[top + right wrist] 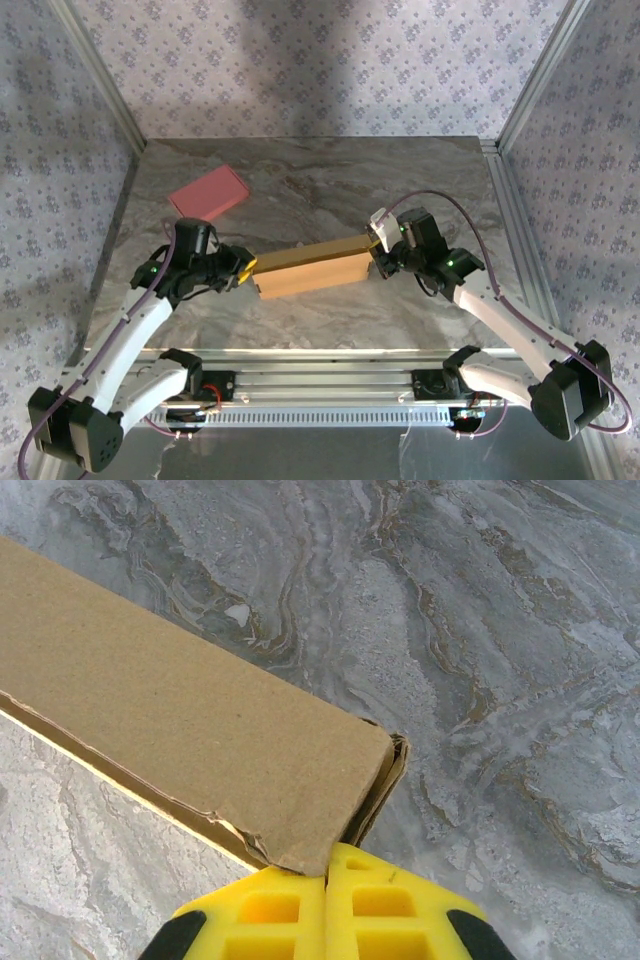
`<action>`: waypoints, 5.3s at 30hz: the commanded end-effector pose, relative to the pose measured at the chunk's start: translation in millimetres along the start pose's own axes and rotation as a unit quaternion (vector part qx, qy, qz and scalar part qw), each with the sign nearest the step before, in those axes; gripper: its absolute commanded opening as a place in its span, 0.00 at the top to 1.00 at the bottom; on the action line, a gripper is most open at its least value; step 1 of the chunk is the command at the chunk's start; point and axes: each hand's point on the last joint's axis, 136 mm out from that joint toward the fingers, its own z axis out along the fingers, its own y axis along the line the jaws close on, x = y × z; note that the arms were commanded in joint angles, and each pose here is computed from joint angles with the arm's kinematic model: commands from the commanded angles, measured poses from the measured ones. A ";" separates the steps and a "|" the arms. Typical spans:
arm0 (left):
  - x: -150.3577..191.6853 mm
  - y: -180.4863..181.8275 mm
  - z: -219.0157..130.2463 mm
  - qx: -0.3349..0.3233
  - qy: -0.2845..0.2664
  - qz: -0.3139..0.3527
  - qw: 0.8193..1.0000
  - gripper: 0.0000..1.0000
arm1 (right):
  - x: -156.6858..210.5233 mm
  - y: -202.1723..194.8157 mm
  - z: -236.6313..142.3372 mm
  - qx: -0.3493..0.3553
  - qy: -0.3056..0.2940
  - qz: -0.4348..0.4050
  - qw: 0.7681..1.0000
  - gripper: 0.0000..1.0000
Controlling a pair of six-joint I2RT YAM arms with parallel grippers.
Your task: Fold the paper box
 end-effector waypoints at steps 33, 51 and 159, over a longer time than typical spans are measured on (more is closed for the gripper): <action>1.8 31.4 6.0 -0.061 0.008 0.031 0.998 0.99 | -38.0 23.5 -50.3 -0.162 -0.027 0.250 0.954 0.41; 0.5 29.1 7.6 -0.063 0.009 0.037 0.997 1.00 | -4.3 -9.3 1.2 -0.163 0.087 0.408 0.894 0.68; 2.5 55.7 14.2 -0.061 -0.023 0.140 0.988 1.00 | 17.6 -0.9 5.0 -0.166 0.166 0.489 0.840 1.00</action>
